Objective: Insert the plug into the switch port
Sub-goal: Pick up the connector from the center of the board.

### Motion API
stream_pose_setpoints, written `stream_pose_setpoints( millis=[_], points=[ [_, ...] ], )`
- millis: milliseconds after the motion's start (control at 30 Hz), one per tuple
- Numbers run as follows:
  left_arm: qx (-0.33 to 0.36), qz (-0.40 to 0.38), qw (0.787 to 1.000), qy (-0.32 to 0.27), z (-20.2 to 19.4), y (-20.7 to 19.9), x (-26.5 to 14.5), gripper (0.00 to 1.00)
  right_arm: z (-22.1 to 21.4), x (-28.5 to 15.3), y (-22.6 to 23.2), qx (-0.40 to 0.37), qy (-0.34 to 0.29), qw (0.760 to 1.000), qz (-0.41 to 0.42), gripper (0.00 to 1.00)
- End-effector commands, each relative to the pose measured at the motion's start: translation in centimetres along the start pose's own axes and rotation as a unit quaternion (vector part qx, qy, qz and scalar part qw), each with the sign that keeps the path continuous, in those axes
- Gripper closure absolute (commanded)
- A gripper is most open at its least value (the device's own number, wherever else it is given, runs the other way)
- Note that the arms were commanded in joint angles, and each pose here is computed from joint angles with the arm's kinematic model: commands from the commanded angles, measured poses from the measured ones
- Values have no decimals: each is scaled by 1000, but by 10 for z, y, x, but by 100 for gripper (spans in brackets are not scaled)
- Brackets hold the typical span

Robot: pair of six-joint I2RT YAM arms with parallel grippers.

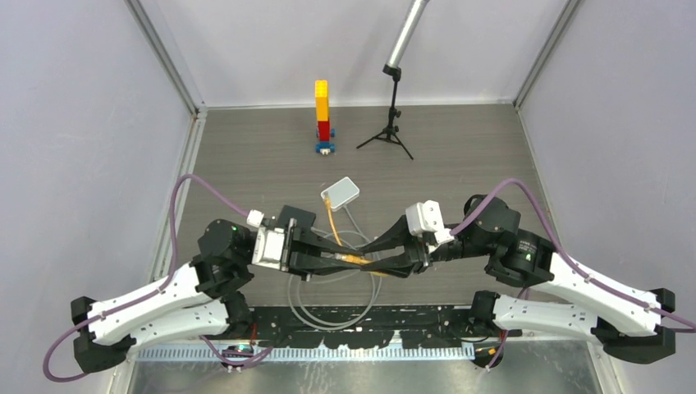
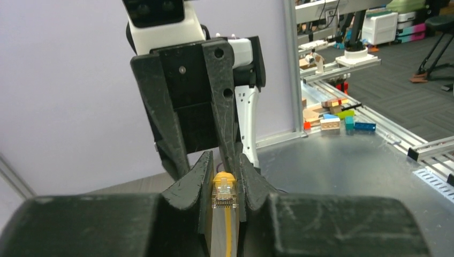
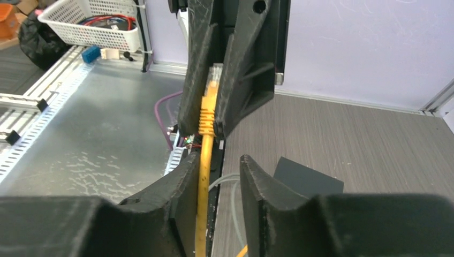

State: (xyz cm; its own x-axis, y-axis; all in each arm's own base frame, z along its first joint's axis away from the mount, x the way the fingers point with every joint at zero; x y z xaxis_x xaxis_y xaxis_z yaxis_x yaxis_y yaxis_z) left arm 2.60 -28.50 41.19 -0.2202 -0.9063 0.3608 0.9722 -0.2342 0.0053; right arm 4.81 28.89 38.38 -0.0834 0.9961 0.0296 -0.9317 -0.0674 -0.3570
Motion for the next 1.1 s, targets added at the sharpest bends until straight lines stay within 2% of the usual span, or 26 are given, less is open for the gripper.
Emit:
stream_pose_setpoints(
  millis=[0,100,133,167,200,233,267,300,367,433,500,567,700,733,833,867,967,1000,1033,1067],
  points=[
    [11,-19,1000,2,8,-7,3,100,31,-4,-8,-16,-44,999,-14,68],
    [14,-18,1000,1,8,-6,2,100,27,-2,-9,-15,-37,999,-17,96],
    [14,-17,1000,0,8,-6,2,100,25,-2,-12,-13,-31,999,-25,99],
    [14,-12,1000,-2,10,-5,2,92,22,-2,-16,-11,-23,999,-37,99],
    [11,3,1000,-6,11,-1,1,70,18,-3,-21,-11,-12,999,-51,99],
    [5,28,999,-14,13,6,-1,38,13,-5,-28,-9,4,997,-76,99],
    [3,56,998,-27,16,13,-4,9,8,-10,-37,-7,21,994,-106,100],
    [2,93,995,-42,20,23,-9,1,2,-18,-48,-3,48,988,-144,100],
    [3,166,984,-63,23,42,-24,0,-13,-39,-67,2,115,970,-215,99],
    [6,226,972,-64,21,57,-38,0,-24,-68,-91,5,185,935,-302,99],
    [9,263,964,-39,12,67,-49,0,-33,-95,-105,15,253,896,-365,99],
    [2,315,949,-14,1,82,-61,0,-48,-121,-114,30,334,841,-424,99],
    [-39,431,901,16,-25,119,-91,5,-76,-168,-124,33,483,722,-495,99],
    [-55,451,891,17,-30,130,-100,7,-83,-180,-126,35,515,693,-502,99],
    [-127,460,879,5,-48,157,-117,10,-105,-212,-135,53,608,609,-508,100],
    [-149,473,868,-8,-52,167,-128,10,-111,-217,-136,57,635,590,-495,99],
    [-172,526,832,-40,-58,196,-165,9,-143,-219,-128,79,730,554,-392,100],
    [-174,546,818,-43,-59,205,-177,8,-156,-212,-123,94,752,552,-347,100],
    [-177,559,809,-43,-59,215,-187,9,-169,-202,-120,106,762,563,-301,99],
    [-181,562,806,-41,-58,223,-192,10,-182,-187,-119,122,756,584,-269,99]
  ],
)
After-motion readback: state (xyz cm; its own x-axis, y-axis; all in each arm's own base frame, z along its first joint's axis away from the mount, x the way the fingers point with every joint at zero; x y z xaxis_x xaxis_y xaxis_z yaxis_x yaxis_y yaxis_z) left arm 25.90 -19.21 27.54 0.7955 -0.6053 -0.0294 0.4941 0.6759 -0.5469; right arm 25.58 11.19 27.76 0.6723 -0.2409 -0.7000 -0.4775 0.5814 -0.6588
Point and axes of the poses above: each gripper's point midway between its finger pads, its own x axis out along the fingers, its own y axis along the line the jaws close on, z = x × y, the point moved 1 cm from there along -x, back along the fingers, and after that the axes turned 14 degrees about -x, right-handed, at the moved point
